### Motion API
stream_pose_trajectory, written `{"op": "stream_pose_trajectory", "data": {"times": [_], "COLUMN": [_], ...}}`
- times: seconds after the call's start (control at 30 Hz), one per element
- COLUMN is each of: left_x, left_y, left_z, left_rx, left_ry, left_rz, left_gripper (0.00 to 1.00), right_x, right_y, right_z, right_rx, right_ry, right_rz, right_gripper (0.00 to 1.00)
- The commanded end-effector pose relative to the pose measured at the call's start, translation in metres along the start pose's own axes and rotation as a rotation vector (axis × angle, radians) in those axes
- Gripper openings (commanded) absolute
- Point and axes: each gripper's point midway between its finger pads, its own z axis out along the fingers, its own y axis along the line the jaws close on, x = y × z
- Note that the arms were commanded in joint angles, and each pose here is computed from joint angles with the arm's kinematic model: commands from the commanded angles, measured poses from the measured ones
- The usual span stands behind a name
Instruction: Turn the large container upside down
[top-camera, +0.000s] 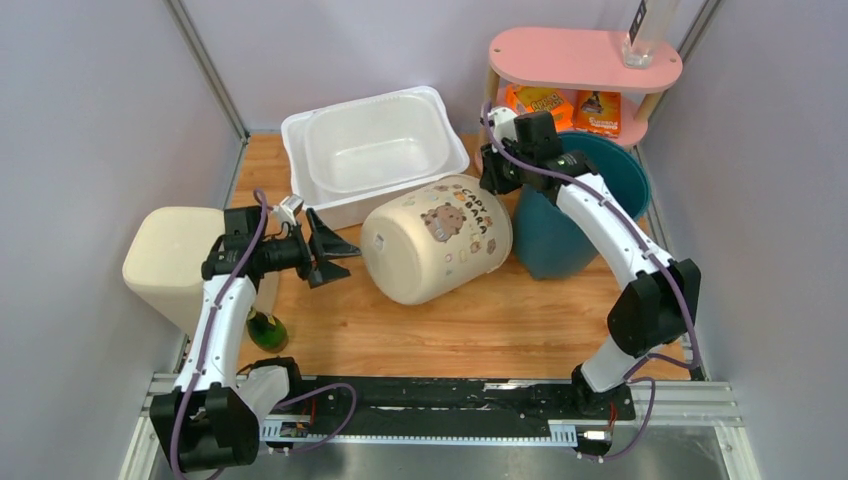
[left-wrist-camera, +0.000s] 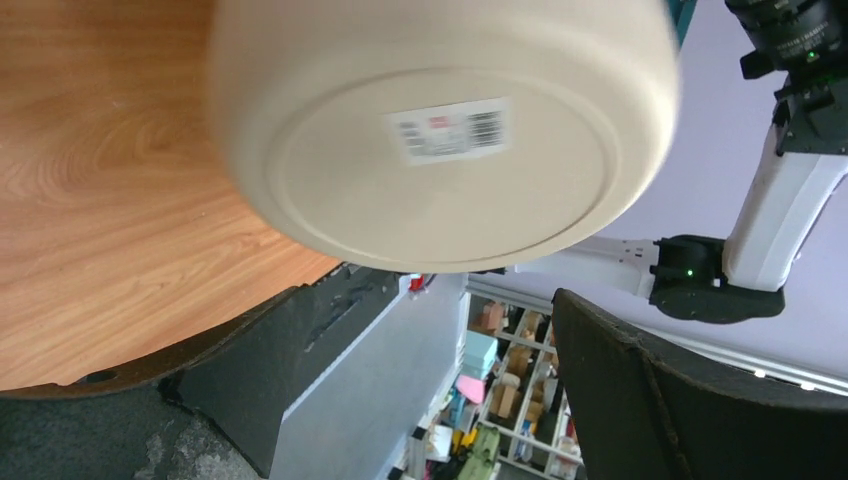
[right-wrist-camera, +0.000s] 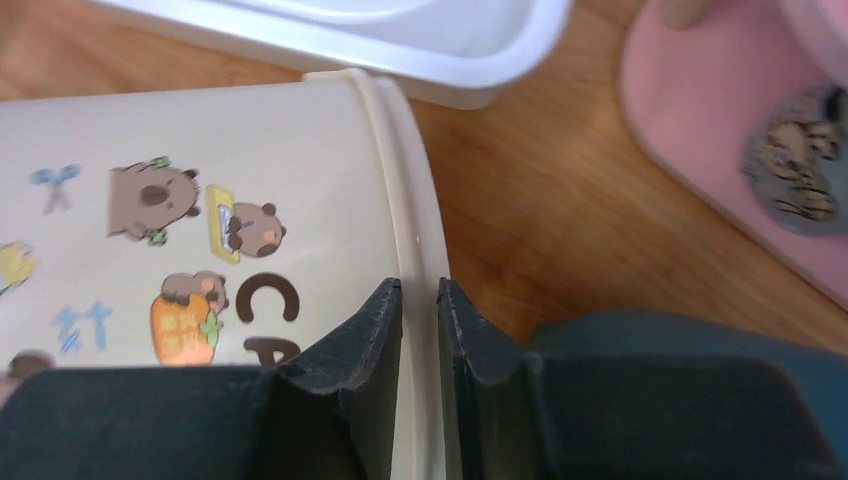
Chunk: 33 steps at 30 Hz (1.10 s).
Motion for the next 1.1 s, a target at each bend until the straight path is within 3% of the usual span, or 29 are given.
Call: {"op": "stream_pose_trajectory", "data": {"times": [0.0, 0.2, 0.47, 0.7, 0.87, 1.07], "left_x": [-0.015, -0.017, -0.019, -0.017, -0.008, -0.013], "left_y": [-0.014, -0.021, -0.036, -0.021, -0.011, -0.018], "left_z": [0.002, 0.005, -0.002, -0.009, -0.011, -0.013], "left_rx": [0.043, 0.048, 0.050, -0.060, -0.095, -0.099], "left_ry": [-0.065, -0.071, -0.083, -0.102, -0.079, -0.085], "left_rz": [0.089, 0.143, 0.221, 0.359, 0.364, 0.426], "left_gripper": [0.99, 0.99, 0.99, 0.99, 0.99, 0.99], "right_x": [0.102, 0.105, 0.093, 0.033, -0.028, -0.067], "right_y": [-0.052, -0.067, -0.039, 0.001, 0.036, 0.028], "right_z": [0.013, 0.022, 0.023, 0.007, -0.039, -0.111], "right_rx": [0.171, 0.202, 0.123, -0.047, -0.177, -0.021], "right_ry": [0.397, 0.407, 0.382, 0.207, 0.013, -0.156], "right_rz": [-0.045, -0.077, -0.037, -0.041, -0.141, -0.303], "right_gripper": [0.19, 0.21, 0.43, 0.50, 0.58, 0.73]}}
